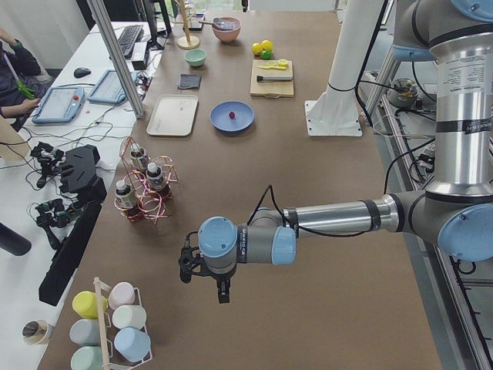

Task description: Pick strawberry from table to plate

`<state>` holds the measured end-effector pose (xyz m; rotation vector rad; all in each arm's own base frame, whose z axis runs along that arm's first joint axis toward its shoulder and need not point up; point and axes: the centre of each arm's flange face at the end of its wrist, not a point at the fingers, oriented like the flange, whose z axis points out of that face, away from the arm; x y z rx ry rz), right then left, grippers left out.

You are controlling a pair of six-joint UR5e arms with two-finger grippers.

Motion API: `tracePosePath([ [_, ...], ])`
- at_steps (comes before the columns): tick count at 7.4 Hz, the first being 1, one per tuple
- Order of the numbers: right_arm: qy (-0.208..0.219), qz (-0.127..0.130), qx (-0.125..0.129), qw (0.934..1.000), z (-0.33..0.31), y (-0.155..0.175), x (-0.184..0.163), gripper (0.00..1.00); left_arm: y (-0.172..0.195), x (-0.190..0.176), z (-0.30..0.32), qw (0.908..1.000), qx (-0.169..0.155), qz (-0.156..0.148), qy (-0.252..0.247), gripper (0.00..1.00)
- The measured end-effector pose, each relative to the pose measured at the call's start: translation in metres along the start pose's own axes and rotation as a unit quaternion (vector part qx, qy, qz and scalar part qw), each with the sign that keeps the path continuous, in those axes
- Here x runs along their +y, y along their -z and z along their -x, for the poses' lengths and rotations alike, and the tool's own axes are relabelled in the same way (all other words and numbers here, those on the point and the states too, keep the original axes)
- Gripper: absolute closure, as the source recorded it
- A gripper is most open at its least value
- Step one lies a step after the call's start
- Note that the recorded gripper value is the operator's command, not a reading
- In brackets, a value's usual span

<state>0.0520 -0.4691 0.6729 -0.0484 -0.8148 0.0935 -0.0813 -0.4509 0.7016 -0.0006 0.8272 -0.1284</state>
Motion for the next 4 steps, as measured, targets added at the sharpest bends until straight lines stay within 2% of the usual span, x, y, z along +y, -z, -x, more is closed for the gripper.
tracePosePath([
  [4, 0.002, -0.001, -0.002, 1.0000, 0.0016, 0.0007, -0.0005, 0.00, 0.0006, 0.0001, 0.0003, 1.0000, -0.001, -0.001, -0.001, 0.02],
])
